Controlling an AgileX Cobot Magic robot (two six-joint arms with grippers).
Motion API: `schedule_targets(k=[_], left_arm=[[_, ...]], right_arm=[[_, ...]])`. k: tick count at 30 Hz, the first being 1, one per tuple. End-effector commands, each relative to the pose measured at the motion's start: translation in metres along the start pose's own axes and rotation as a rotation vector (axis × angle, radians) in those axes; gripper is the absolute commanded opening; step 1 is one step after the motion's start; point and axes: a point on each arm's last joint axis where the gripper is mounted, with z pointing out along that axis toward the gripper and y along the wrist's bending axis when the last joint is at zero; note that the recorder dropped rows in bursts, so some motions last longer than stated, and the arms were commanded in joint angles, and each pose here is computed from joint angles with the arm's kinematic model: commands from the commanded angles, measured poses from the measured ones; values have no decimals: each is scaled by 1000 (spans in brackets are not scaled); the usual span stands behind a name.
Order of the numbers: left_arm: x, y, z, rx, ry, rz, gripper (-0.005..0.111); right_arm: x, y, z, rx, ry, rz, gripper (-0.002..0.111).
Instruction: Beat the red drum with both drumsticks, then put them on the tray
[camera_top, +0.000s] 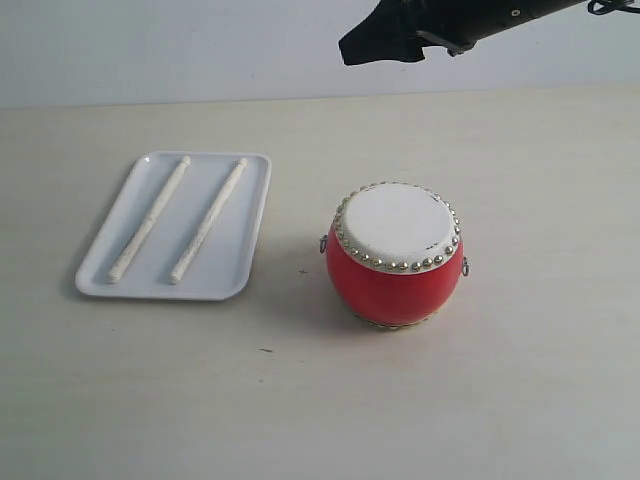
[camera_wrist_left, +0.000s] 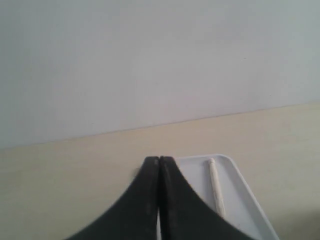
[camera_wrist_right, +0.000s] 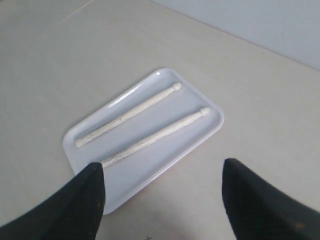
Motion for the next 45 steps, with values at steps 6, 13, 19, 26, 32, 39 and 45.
schedule_targets(k=[6, 13, 19, 26, 32, 39, 45], left_arm=[[0, 13, -48, -143, -3, -27, 0], [3, 13, -73, -187, -20, -32, 0], [4, 10, -89, -190, -67, -28, 0], [15, 6, -103, -195, -151, -20, 0], [23, 7, -99, -193, -123, -23, 0], [37, 7, -92, -190, -84, -28, 0], [58, 7, -85, -187, -31, -33, 0]], right_arm=[[-3, 0, -3, 7, -11, -10, 63], [-3, 0, -3, 7, -11, -10, 63], [-3, 0, -3, 7, -11, -10, 63], [-3, 0, -3, 7, -11, -10, 63], [-3, 0, -3, 10, -11, -11, 63], [-3, 0, -3, 10, -11, -11, 63], [-3, 0, -3, 10, -11, -11, 63]])
